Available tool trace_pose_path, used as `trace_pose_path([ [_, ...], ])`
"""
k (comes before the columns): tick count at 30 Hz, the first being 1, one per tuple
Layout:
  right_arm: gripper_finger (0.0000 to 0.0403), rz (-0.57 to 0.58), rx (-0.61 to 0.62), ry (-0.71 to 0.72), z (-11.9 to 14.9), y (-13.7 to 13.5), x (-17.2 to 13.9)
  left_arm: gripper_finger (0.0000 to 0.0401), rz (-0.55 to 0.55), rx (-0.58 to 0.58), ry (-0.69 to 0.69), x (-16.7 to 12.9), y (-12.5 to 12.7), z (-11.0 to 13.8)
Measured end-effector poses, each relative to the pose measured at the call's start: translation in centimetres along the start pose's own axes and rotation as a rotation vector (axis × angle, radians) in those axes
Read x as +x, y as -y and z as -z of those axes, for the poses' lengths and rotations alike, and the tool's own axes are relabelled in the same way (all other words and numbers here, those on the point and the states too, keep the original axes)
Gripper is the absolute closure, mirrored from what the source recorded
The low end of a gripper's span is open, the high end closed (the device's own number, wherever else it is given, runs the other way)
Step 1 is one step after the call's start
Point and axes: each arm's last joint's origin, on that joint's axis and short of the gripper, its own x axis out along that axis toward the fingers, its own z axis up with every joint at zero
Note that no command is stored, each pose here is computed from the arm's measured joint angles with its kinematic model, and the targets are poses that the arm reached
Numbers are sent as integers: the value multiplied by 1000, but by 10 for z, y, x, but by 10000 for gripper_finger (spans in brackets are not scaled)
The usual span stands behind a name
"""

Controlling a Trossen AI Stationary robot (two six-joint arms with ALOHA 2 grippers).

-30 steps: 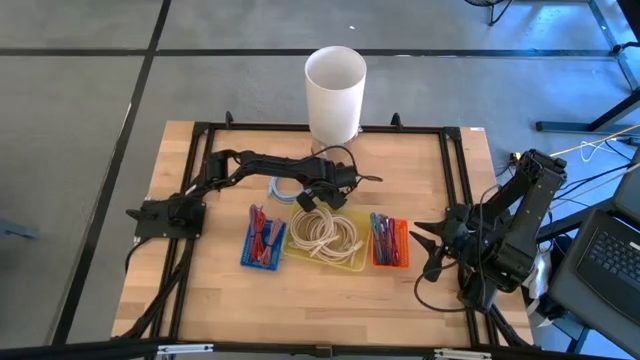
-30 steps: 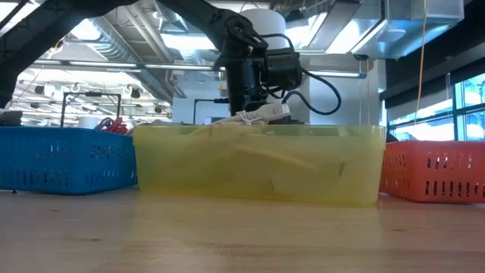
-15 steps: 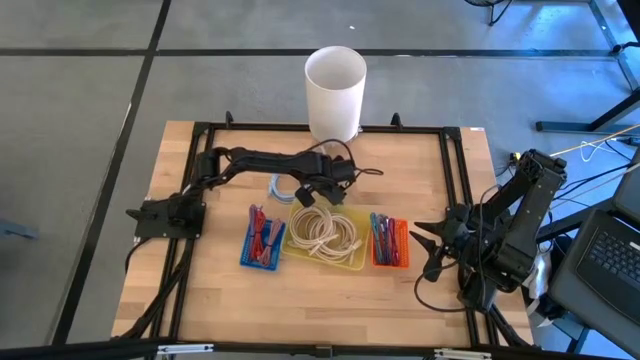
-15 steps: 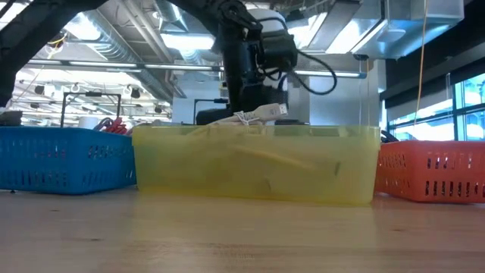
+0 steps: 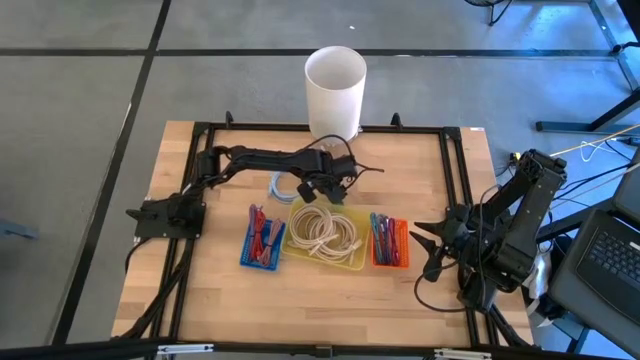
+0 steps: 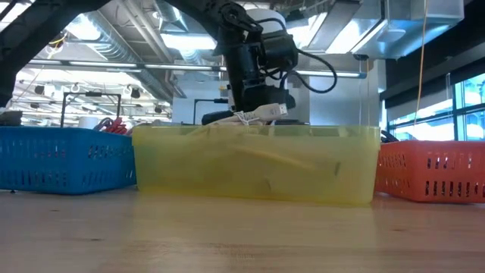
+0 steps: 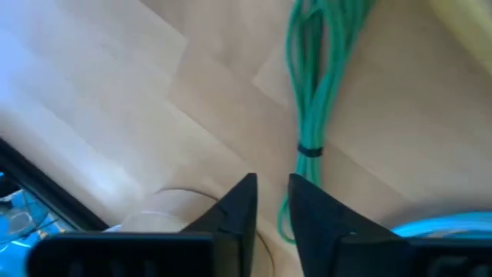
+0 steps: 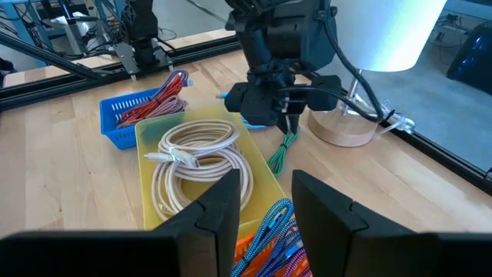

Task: Pick & Place USB Port
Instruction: Put the green charger cable into the blue bin

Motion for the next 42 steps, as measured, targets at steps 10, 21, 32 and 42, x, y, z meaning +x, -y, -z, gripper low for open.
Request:
trace_pose_path([
  [10,281,0,-1,0,0,0,0,247,21,-42,42,4,1,-2],
  [21,281,0,0,0,0,0,0,248,78,-85,119,7,8,-7],
  [32,281,-1,2,0,0,0,0,249,113,-82,101,22,23,-4],
  [42,281,-3,7,0,0,-1,0,256,106,-77,162,26,22,-7],
])
